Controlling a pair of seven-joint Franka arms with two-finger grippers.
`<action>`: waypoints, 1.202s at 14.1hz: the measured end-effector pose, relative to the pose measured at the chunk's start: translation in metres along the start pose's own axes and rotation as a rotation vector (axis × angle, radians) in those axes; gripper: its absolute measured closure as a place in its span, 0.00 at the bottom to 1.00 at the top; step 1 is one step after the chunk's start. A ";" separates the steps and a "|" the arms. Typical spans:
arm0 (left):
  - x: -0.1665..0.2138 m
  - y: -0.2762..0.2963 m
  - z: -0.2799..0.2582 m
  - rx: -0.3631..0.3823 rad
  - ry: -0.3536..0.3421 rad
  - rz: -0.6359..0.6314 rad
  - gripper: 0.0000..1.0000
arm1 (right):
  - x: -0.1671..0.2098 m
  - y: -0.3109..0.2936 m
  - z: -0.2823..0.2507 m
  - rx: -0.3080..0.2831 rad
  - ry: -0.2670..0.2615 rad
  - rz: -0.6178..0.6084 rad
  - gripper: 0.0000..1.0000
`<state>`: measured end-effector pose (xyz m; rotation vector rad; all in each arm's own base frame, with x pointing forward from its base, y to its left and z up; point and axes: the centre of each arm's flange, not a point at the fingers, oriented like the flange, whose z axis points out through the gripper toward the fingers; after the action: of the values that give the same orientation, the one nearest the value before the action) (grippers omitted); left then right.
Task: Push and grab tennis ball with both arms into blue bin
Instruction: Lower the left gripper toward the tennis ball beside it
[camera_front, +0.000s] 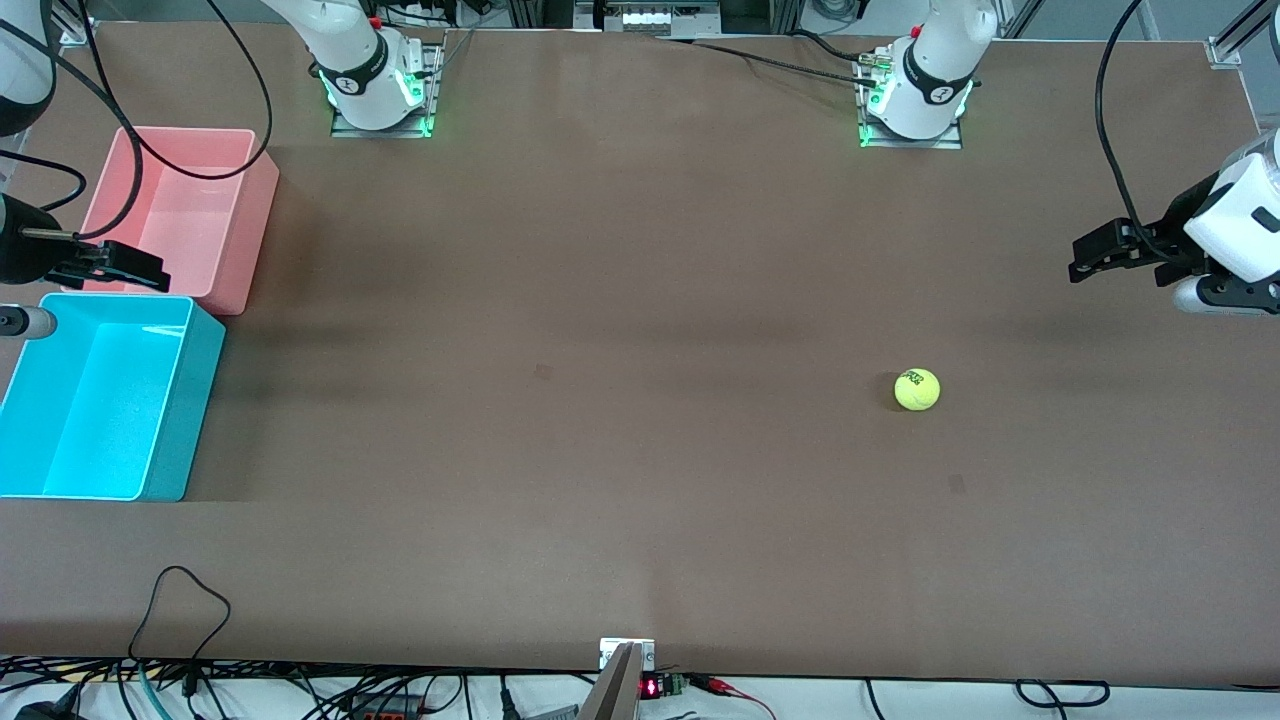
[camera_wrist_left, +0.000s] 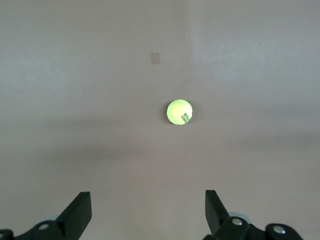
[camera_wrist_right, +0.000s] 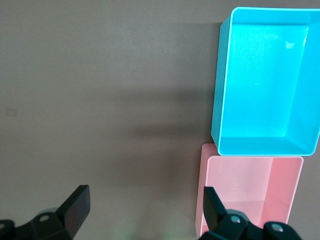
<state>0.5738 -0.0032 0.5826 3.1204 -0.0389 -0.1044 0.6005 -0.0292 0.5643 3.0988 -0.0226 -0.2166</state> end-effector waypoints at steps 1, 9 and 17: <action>0.000 0.000 0.000 0.000 0.000 0.000 0.00 | 0.000 0.000 0.000 0.000 0.000 0.000 0.00; 0.003 -0.001 0.000 -0.004 0.014 -0.003 0.00 | 0.001 -0.001 0.000 0.000 0.004 -0.002 0.00; 0.033 0.000 0.061 -0.012 -0.074 0.003 0.00 | 0.002 -0.002 0.001 0.001 0.003 -0.003 0.00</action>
<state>0.6031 -0.0052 0.5195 3.1029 -0.0444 -0.2184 0.6023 -0.0274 0.5626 3.1002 -0.0175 -0.2113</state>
